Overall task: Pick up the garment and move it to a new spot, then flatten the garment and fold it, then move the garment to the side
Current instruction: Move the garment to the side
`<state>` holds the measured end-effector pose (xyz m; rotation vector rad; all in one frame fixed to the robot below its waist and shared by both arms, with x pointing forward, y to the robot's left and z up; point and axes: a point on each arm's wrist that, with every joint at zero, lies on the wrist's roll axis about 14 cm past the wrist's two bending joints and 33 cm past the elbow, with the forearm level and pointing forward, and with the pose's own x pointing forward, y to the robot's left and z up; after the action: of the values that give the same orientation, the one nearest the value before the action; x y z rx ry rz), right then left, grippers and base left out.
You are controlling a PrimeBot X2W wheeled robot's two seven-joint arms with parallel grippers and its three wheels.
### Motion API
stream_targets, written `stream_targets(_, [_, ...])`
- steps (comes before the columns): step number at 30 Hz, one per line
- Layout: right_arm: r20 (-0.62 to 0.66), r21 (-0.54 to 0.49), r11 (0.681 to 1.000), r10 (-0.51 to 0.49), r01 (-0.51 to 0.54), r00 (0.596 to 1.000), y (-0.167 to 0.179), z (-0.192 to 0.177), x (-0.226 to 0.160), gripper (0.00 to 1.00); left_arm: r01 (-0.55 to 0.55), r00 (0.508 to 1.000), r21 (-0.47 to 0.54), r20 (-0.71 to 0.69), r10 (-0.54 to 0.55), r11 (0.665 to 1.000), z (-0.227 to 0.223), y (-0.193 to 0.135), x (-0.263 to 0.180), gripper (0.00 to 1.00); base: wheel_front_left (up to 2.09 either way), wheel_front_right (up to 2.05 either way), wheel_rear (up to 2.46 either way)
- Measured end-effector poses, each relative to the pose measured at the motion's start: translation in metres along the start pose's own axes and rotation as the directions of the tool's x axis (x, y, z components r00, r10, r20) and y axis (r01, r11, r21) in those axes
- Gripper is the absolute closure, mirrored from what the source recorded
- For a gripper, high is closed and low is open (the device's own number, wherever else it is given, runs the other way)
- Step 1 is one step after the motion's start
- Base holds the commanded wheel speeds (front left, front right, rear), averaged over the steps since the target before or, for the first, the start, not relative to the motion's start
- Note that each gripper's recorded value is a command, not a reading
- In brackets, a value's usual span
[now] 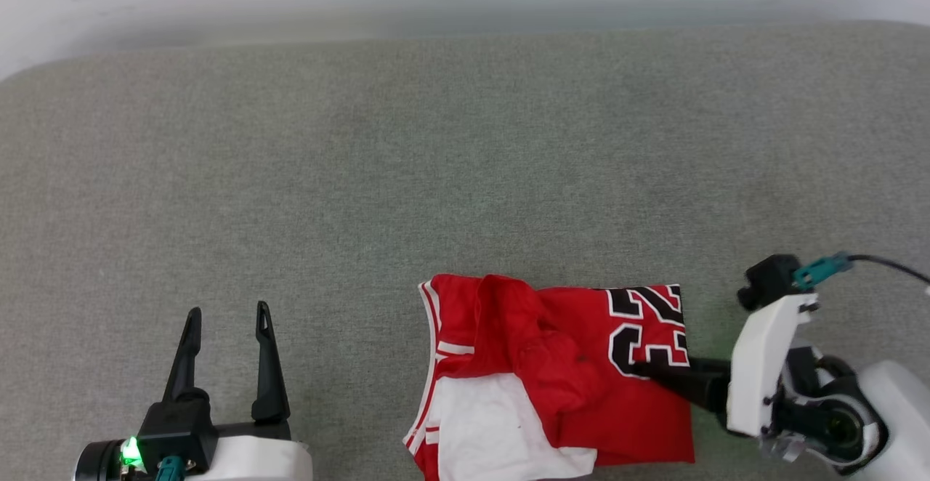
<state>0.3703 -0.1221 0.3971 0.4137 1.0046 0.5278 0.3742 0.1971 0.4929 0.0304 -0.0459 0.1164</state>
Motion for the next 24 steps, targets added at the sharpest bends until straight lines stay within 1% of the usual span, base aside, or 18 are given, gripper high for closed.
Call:
stream_targets(5, [-0.086, 0.035, 0.999, 0.039, -0.036, 0.996, 0.007, -0.023, 0.025, 0.00, -0.005, 1.000, 0.004, -0.015, 0.005, 1.000, -0.006, 0.002, 0.006, 0.00, 0.00, 0.00, 0.00])
stream_targets(10, [-0.144, -0.011, 1.000, 0.026, -0.028, 0.989, 0.004, -0.033, 0.040, 0.00, -0.016, 1.000, 0.009, -0.026, 0.016, 1.000, -0.010, 0.006, 0.008, 0.00, 0.00, 0.00, 0.00])
stream_targets(11, [-0.140, -0.020, 0.999, 0.022, -0.025, 0.990, 0.003, -0.033, 0.041, 0.57, -0.018, 0.999, 0.010, -0.027, 0.019, 1.000, -0.011, 0.006, 0.008, 0.00, 0.00, 0.00, 0.00])
stream_targets(12, [-0.138, -0.038, 0.999, 0.016, -0.022, 0.990, 0.002, -0.033, 0.042, 1.00, -0.021, 0.999, 0.011, -0.029, 0.021, 1.000, -0.011, 0.007, 0.008, 0.00, 0.00, 0.00, 0.00])
stream_targets(14, [-0.120, -0.057, 0.998, 0.007, -0.014, 0.993, 0.001, -0.030, 0.042, 1.00, -0.023, 0.999, 0.011, -0.028, 0.024, 1.000, -0.011, 0.008, 0.007, 0.00, 0.00, 0.00, 0.00])
stream_targets(19, [-0.063, -0.155, 0.988, -0.008, -0.002, 0.998, 0.007, -0.019, 0.034, 1.00, -0.035, 0.999, 0.011, -0.015, 0.035, 0.999, -0.005, 0.011, 0.000, 0.00, 0.00, 0.00, 0.00])
stream_targets(22, [0.008, -0.231, 0.973, -0.001, 0.003, 1.000, 0.016, 0.002, 0.022, 1.00, -0.037, 0.999, 0.002, -0.007, 0.037, 0.999, -0.001, 0.011, -0.006, 0.00, 0.00, 0.00, 0.00])
stream_targets(24, [0.063, -0.297, 0.955, 0.002, 0.017, 0.998, 0.022, 0.021, 0.010, 1.00, -0.031, 1.000, -0.003, 0.003, 0.031, 1.000, 0.003, 0.008, -0.009, 0.00, 0.00, 0.00, 0.00])
